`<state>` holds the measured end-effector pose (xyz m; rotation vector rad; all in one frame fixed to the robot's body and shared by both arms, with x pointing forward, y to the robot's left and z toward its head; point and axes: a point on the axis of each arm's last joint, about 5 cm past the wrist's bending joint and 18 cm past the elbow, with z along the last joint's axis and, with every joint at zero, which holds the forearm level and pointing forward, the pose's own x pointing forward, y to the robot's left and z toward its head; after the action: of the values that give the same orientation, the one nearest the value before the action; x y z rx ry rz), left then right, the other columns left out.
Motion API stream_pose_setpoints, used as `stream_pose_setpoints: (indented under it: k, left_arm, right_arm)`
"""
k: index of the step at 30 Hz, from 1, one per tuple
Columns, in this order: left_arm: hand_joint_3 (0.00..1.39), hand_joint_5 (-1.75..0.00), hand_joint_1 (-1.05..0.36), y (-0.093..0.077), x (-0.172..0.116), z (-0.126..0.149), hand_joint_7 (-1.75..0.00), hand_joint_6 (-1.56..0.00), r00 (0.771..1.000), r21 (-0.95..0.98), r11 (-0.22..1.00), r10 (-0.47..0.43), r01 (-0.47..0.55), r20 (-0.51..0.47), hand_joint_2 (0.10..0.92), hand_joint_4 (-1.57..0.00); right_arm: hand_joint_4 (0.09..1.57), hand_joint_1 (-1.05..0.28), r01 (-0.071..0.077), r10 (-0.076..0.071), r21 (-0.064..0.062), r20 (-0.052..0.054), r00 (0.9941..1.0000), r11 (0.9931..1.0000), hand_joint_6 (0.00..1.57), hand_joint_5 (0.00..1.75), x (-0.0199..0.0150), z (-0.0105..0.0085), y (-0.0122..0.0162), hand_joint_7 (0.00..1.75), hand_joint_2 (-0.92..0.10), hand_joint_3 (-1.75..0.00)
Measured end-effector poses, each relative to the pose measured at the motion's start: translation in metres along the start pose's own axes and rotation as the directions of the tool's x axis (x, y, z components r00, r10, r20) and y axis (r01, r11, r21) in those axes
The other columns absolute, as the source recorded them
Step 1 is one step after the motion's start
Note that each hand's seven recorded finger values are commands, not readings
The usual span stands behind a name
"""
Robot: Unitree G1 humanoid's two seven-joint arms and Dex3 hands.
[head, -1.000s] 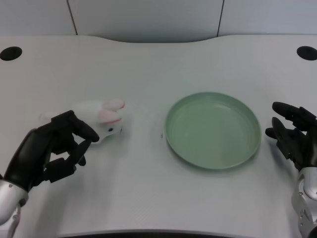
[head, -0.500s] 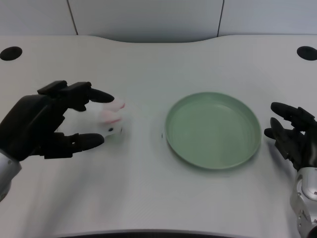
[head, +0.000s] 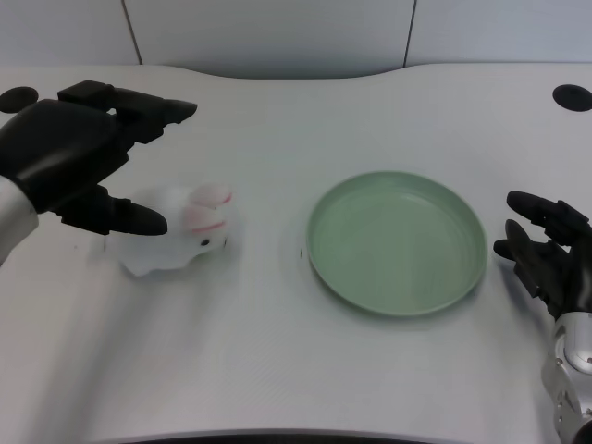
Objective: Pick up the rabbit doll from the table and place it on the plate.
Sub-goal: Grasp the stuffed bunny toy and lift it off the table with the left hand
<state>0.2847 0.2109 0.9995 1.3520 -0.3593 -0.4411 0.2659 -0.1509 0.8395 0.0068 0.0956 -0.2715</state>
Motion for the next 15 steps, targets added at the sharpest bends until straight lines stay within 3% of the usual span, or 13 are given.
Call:
stream_pose_setpoints:
  k: [3, 5, 10, 15]
  left_arm:
    - [0.15, -0.07, -1.01, 0.000, 0.011, -0.003, -0.11, -0.03, 0.993, 0.018, 0.995, -0.101, 0.102, -0.055, 0.921, 0.00]
    - [0.07, -0.08, -1.02, -0.001, 0.018, -0.005, -0.10, -0.04, 0.987, 0.012, 0.990, -0.140, 0.141, -0.074, 0.915, -0.01]
    - [0.02, -0.09, -1.04, -0.011, 0.036, -0.010, -0.09, -0.05, 0.965, -0.034, 0.972, -0.235, 0.233, -0.120, 0.913, -0.02]
    - [0.01, -0.05, -1.05, -0.024, 0.055, -0.011, -0.07, -0.02, 0.928, -0.093, 0.944, -0.329, 0.317, -0.176, 0.912, 0.00]
  right_arm:
    - [0.71, -0.33, -0.001, 0.001, -0.001, -0.001, 1.00000, 1.00000, 0.77, 0.93, -0.0001, -0.0001, 0.0005, 0.44, -0.92, -0.18]
    - [0.68, -0.32, 0.001, -0.001, -0.001, -0.003, 0.99999, 1.00000, 0.76, 0.90, -0.0002, -0.0003, 0.0003, 0.44, -0.92, -0.20]
    - [0.67, -0.31, 0.001, -0.001, -0.001, 0.000, 1.00000, 1.00000, 0.77, 0.89, -0.0005, -0.0003, 0.0007, 0.44, -0.92, -0.20]
    - [0.69, -0.32, -0.001, 0.001, 0.001, 0.002, 1.00000, 1.00000, 0.77, 0.88, -0.0006, -0.0004, 0.0001, 0.44, -0.92, -0.20]
